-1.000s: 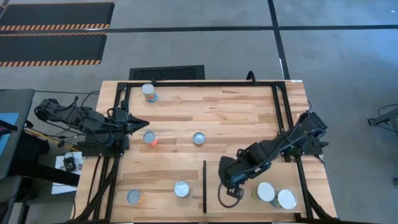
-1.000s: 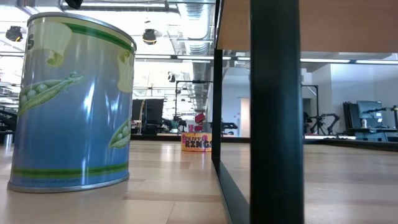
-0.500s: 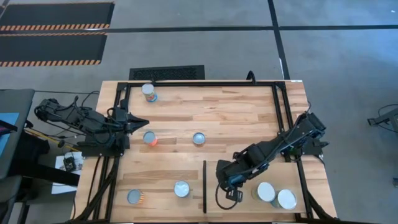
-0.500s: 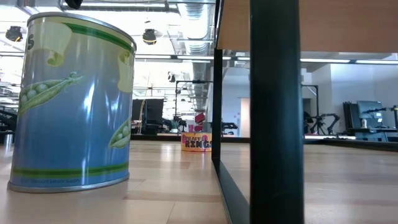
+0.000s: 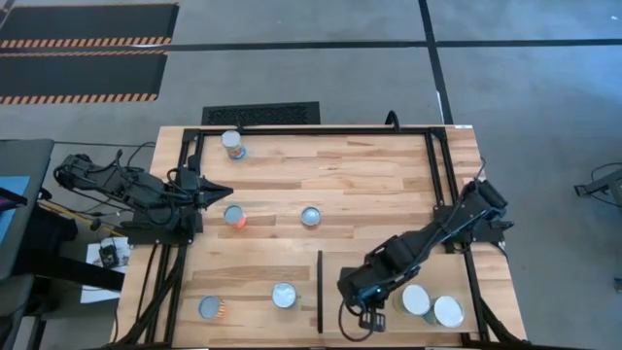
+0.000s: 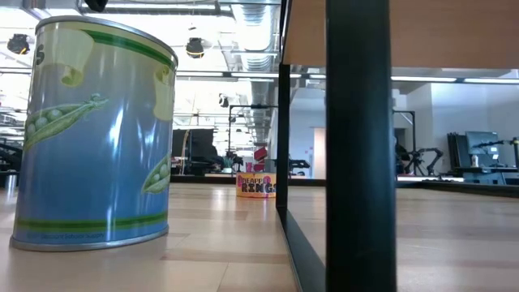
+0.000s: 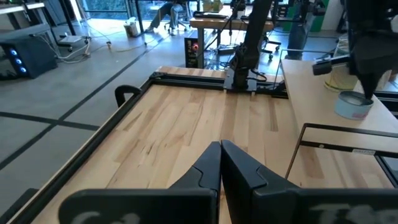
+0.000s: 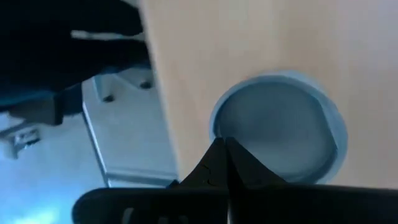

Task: Pick and place cans onto a shelf
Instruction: Put the canned tuna on the shelf

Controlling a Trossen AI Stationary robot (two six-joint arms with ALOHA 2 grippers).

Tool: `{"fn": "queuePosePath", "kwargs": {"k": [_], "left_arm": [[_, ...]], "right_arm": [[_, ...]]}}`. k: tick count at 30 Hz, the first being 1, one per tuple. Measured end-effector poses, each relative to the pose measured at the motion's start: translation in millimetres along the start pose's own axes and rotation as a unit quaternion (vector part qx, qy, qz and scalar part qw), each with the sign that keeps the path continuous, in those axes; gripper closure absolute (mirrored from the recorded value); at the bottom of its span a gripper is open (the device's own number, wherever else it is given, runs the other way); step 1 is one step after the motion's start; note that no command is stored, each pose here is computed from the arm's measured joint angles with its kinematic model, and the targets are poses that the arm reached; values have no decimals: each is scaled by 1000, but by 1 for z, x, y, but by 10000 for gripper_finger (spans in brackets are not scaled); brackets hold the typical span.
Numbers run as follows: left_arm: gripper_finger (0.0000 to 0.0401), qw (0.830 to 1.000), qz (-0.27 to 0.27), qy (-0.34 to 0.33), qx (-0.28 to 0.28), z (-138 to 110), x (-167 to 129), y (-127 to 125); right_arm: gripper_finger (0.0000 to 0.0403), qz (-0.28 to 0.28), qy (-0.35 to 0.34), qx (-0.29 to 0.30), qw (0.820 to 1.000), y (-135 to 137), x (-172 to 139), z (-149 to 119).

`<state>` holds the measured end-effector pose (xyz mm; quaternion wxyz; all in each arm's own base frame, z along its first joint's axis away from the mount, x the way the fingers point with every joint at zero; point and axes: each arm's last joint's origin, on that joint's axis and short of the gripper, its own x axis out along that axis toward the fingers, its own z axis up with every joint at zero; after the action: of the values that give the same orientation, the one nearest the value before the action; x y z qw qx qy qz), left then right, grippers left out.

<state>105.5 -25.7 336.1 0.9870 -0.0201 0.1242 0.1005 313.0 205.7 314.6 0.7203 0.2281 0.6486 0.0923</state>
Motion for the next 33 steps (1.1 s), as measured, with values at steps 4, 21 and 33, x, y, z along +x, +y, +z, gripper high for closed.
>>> {"fn": "queuePosePath", "kwargs": {"k": [4, 21, 33], "left_arm": [[401, 1000, 0, 0, 0, 0, 0, 0], [401, 1000, -1, 0, 2, 0, 0, 0], [401, 1000, -2, 0, 3, 0, 0, 0]], "right_arm": [[401, 16, 19, -5, 1000, 8, 3, -8], [400, 29, 57, 13, 998, 22, 9, -27], [401, 19, -34, -36, 999, 31, -20, -16]]}}
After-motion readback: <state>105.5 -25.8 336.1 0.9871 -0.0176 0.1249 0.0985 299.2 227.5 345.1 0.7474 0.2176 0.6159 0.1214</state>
